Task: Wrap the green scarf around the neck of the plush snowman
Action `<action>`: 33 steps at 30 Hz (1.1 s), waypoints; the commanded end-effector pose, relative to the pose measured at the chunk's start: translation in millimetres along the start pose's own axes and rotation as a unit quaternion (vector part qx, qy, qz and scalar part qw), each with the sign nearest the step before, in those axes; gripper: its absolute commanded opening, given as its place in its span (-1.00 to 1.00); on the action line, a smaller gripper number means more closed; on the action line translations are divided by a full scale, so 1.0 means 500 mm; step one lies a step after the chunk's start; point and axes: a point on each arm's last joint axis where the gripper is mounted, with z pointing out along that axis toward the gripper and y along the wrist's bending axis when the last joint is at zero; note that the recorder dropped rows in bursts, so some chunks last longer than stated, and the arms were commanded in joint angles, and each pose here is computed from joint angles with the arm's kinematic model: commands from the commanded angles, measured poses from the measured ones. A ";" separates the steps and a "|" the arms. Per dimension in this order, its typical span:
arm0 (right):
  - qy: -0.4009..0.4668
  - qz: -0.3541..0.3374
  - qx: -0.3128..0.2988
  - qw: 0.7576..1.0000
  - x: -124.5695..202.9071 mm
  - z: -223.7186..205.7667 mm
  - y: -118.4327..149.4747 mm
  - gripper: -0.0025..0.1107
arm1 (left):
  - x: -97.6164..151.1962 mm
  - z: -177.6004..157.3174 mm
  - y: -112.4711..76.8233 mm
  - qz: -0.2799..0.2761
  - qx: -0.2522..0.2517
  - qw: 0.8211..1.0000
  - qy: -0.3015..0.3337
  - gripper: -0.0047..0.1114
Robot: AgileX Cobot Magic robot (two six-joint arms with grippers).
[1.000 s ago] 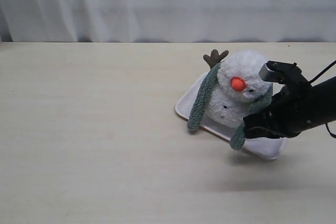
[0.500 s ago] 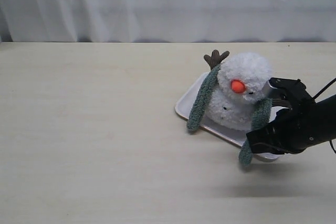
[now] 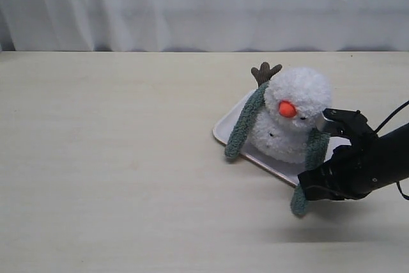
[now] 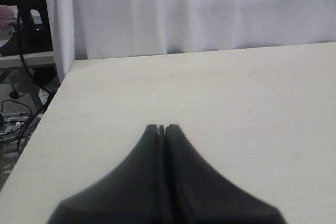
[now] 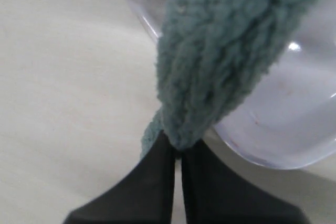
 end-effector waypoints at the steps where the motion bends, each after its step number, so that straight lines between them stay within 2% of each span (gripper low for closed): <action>1: 0.002 -0.005 -0.004 1.000 0.002 0.000 0.002 -0.78 | 0.000 0.000 0.000 -0.003 0.000 1.000 -0.004 -0.92; 2: 0.002 -0.005 -0.004 1.000 0.002 -0.001 0.003 -0.72 | 0.000 0.000 0.000 -0.003 0.000 1.000 -0.004 -0.92; 3: 0.002 -0.008 -0.012 1.000 0.002 -0.007 0.008 -0.48 | 0.000 0.000 0.000 -0.003 0.000 1.000 -0.004 -0.92; 4: 0.002 -0.008 -0.015 1.000 0.002 -0.010 0.010 -0.38 | 0.000 0.000 0.000 -0.003 0.000 1.000 -0.004 -0.92; 5: 0.003 -0.012 -0.025 1.000 0.003 -0.019 0.018 -0.17 | 0.000 0.000 0.000 -0.003 0.000 1.000 -0.004 -0.92; 7: -0.001 -0.011 -0.037 0.999 0.003 -0.035 0.029 -0.06 | 0.000 0.000 0.000 -0.003 0.000 1.000 -0.004 -0.92; 12: 0.013 0.003 -0.088 0.996 0.014 -0.074 0.064 -0.06 | 0.000 0.000 0.000 -0.003 0.000 1.000 -0.004 -0.92; 18: 0.093 0.005 -0.183 0.979 0.045 -0.099 0.104 -0.06 | 0.000 0.000 0.000 -0.003 0.000 1.000 -0.004 -0.92; 24: 0.072 -0.020 -0.171 0.983 0.039 -0.096 0.099 -0.13 | 0.000 0.000 0.000 -0.004 0.000 1.000 -0.006 -0.92; 28: 0.074 -0.081 -0.182 0.977 0.042 -0.086 0.128 -0.14 | 0.000 0.000 0.000 -0.004 0.000 1.000 -0.006 -0.92; 31: 0.058 -0.123 -0.148 0.980 0.037 -0.067 0.152 -0.14 | 0.000 0.000 0.000 -0.004 0.000 1.000 -0.006 -0.92; 33: 0.030 -0.154 -0.101 0.982 0.028 -0.053 0.159 -0.14 | 0.000 0.000 0.000 -0.004 0.000 1.000 -0.006 -0.92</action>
